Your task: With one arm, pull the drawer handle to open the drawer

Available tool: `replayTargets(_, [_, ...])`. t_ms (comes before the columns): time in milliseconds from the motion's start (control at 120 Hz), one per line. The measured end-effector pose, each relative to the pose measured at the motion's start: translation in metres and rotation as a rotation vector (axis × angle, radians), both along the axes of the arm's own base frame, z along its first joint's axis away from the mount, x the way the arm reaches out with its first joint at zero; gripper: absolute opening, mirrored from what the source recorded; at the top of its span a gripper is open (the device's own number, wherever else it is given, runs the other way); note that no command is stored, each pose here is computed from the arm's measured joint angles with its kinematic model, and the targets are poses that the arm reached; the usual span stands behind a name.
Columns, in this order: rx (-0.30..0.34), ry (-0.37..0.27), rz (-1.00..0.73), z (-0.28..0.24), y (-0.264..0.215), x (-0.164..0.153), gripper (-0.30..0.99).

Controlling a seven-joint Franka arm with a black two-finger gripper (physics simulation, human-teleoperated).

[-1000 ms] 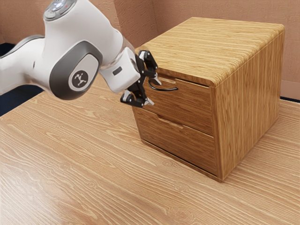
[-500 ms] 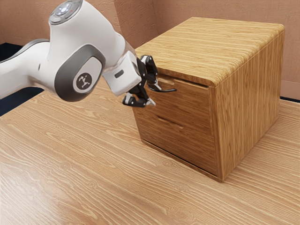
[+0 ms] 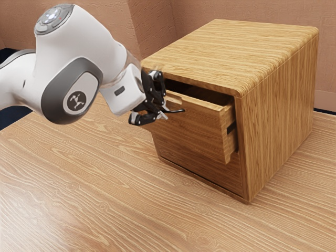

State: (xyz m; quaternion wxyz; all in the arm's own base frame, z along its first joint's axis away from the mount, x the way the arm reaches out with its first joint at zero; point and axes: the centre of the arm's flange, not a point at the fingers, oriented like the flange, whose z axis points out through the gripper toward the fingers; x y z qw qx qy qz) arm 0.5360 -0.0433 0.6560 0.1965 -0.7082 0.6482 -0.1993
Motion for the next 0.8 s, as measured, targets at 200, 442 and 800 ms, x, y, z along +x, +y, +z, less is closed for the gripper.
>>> replayTargets(200, [-0.002,0.004,0.006,-0.002,-0.001,-0.033,-0.08])
replayTargets(442, [-0.009,0.002,0.017,-0.001,-0.001,-0.073,-0.11])
replayTargets(800, [-0.022,0.025,0.019,0.002,-0.005,-0.111,-0.1])
